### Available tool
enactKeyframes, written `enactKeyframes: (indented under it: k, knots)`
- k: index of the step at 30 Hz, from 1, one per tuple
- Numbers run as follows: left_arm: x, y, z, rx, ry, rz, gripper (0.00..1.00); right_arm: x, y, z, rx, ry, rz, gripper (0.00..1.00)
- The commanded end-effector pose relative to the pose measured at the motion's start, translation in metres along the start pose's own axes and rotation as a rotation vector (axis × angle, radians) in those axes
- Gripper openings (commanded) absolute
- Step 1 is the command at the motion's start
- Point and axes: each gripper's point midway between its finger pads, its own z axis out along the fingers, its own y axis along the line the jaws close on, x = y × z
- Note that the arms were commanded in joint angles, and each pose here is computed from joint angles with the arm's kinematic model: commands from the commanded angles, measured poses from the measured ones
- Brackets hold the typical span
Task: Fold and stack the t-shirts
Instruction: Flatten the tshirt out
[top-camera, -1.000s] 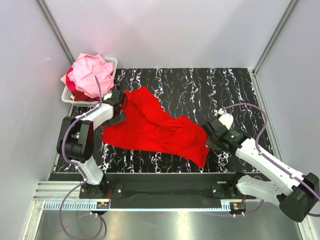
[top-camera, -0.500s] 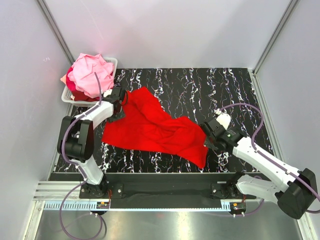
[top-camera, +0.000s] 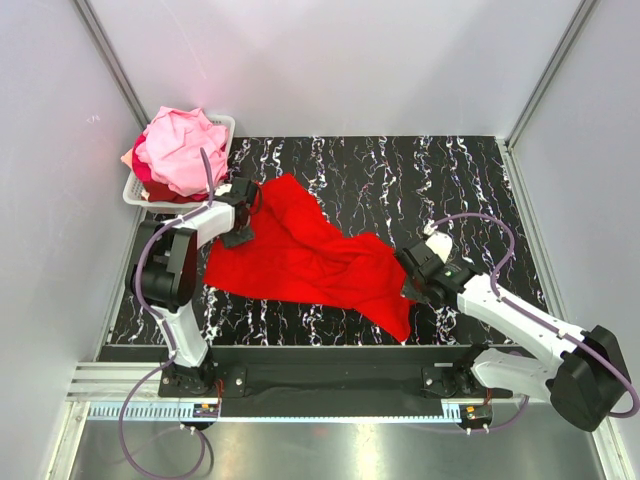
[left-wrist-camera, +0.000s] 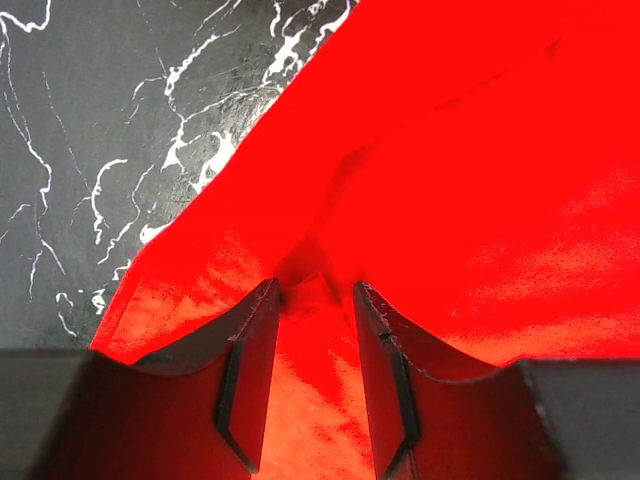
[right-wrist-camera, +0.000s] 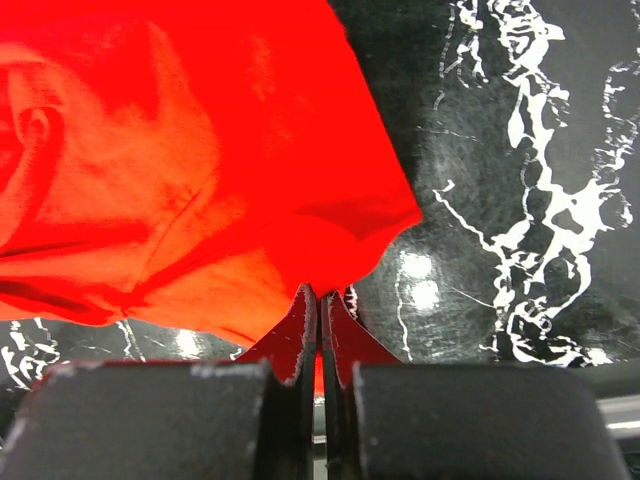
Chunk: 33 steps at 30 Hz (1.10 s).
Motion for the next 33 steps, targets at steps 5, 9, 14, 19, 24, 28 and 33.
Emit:
enactKeyframes:
  k: [5,9,14,19,24,28,33]
  knots:
    - [-0.014,-0.011,0.004,0.005,-0.045,-0.003,0.40,-0.006,0.010,0.001,-0.038,-0.018,0.023,0.00]
    - [-0.013,-0.010,0.004,0.004,-0.041,-0.001,0.31,-0.006,0.011,0.002,-0.040,-0.018,0.020,0.00]
    - [-0.022,-0.007,-0.015,0.005,-0.070,0.001,0.18,-0.007,0.010,0.001,-0.040,-0.019,0.019,0.00]
    - [-0.038,-0.002,-0.048,0.015,-0.118,-0.002,0.12,-0.013,0.008,-0.005,-0.032,-0.036,0.025,0.00]
    - [-0.046,0.005,-0.077,0.034,-0.158,-0.009,0.14,-0.023,0.004,-0.019,-0.023,-0.065,0.032,0.00]
    - [-0.045,0.012,-0.094,0.048,-0.171,-0.012,0.14,-0.030,0.003,-0.032,-0.036,-0.086,0.048,0.00]
    - [-0.028,0.019,-0.092,0.059,-0.152,0.001,0.24,-0.032,0.003,-0.042,-0.055,-0.090,0.066,0.00]
